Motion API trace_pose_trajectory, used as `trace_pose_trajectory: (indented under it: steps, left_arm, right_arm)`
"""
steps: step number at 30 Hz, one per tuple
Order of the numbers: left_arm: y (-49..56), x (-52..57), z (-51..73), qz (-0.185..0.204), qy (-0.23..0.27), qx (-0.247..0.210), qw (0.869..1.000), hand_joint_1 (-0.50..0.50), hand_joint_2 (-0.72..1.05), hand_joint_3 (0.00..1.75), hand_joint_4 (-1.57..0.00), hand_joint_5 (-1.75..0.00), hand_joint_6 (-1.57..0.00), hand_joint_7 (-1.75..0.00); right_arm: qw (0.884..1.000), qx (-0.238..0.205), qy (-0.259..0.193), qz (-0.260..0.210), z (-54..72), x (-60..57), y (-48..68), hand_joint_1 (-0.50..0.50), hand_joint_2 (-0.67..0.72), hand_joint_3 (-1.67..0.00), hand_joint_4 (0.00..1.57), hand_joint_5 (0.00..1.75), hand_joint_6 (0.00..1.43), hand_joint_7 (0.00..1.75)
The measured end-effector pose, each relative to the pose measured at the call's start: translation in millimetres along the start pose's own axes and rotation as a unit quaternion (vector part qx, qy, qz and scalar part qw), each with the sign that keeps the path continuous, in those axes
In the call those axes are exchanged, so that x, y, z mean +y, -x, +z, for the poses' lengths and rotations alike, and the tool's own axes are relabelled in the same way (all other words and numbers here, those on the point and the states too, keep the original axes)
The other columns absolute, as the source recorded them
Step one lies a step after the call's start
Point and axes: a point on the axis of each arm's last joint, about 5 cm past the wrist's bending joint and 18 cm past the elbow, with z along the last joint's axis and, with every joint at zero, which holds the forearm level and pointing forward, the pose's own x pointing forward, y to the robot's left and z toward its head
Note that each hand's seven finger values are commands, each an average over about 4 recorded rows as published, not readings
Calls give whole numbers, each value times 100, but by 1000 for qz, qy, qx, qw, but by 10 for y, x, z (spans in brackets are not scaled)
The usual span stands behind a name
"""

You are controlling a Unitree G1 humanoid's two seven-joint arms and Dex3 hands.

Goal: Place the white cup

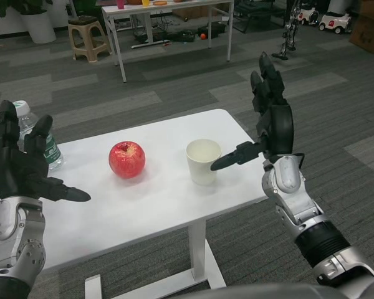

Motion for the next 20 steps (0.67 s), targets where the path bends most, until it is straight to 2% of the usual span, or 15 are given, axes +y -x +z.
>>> trace_pose_trajectory:
  steps: [9, 12, 15, 20]
  left_arm:
    - [-30, -1, 13, 1, 0, -4, 1000, -50, -46, 9, 0, -72, 0, 0]
    - [-37, 3, 9, 5, 1, -4, 1000, -50, -46, 9, 0, -72, 0, 0]
    - [-47, 19, -1, 14, 4, -3, 1000, -50, -46, 9, 0, -64, 0, 0]
    - [-87, 37, 20, 21, 5, -9, 1000, -50, -46, 9, 0, -62, 0, 0]
  right_arm:
    - [1000, 3, -9, -20, -19, 2, 15, -46, 25, 0, 0, 0, 0, 0]
    - [999, 15, -13, -29, -72, 16, 46, -46, 28, 0, 0, 0, 0, 0]
    - [998, 35, -22, -47, -151, 52, 96, -46, 28, 0, 0, 0, 0, 0]
    - [998, 37, -25, -52, -185, 109, 103, -46, 32, 0, 0, 0, 0, 0]
